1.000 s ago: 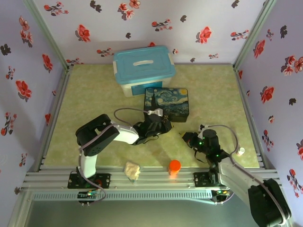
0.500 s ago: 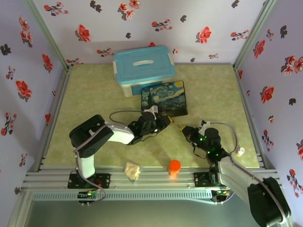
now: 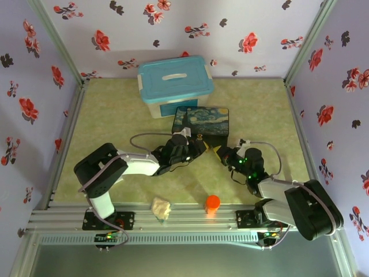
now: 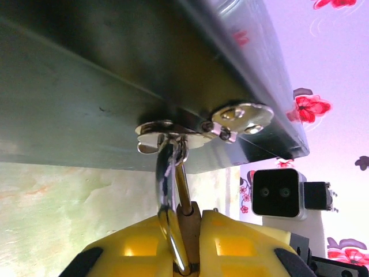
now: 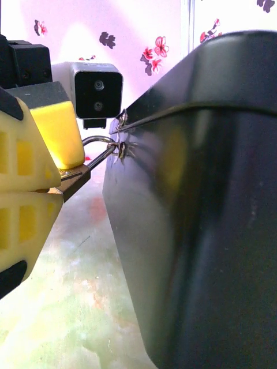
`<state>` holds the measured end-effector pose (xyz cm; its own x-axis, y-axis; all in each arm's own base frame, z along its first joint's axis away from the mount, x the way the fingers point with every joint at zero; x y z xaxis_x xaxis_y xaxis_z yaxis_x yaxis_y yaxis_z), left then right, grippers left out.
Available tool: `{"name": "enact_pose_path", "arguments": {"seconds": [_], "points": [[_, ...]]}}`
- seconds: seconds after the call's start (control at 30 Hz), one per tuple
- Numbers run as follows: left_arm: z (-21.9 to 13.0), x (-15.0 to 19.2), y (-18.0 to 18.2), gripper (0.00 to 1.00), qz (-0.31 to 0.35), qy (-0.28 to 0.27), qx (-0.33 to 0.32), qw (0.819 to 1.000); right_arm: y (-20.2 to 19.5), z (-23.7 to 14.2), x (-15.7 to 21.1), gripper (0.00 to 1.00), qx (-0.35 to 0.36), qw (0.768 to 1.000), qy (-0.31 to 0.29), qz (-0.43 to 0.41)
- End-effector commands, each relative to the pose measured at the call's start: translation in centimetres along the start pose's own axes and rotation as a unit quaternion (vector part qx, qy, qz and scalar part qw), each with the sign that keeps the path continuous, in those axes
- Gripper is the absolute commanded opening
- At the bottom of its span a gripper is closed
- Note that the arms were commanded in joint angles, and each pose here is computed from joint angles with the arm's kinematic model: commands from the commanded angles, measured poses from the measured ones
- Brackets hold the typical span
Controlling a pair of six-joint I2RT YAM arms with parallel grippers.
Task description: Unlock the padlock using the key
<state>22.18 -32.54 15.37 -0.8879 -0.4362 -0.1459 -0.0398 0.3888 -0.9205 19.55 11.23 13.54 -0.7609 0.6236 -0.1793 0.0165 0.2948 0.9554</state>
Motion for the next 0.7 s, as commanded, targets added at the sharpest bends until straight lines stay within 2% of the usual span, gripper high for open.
{"name": "enact_pose_path", "arguments": {"seconds": [0.0, 0.37, 0.67], "points": [[-0.7, -1.2, -3.2, 0.0, -0.019, -0.016, 0.093, 0.995, 1.4, -0.2, -0.2, 0.0, -0.027, 1.0, 0.0, -0.015], [-1.9, -2.1, -4.4, 0.0, -0.022, -0.056, 0.11, 0.992, 1.4, -1.5, 0.5, 0.0, -0.016, 1.0, 0.01, -0.009], [-1.4, -2.1, -4.5, 0.0, -0.032, -0.048, 0.115, 0.992, 2.3, -1.2, 0.1, 0.0, -0.046, 0.999, 0.004, -0.005]]}}
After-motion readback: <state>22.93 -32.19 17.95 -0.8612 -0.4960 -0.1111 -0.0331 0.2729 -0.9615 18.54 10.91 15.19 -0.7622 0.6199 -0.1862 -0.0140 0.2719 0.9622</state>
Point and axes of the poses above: each hand's point on the last joint's axis, 136 mm out from that joint toward the fingers, its own z axis out along the fingers, its own y axis along the line the jaws close on, x = y × z, the point moved 10 cm from there along -z, back along the fingers, and after that the axes turned 4 degrees about -z, right-handed, at the moved point
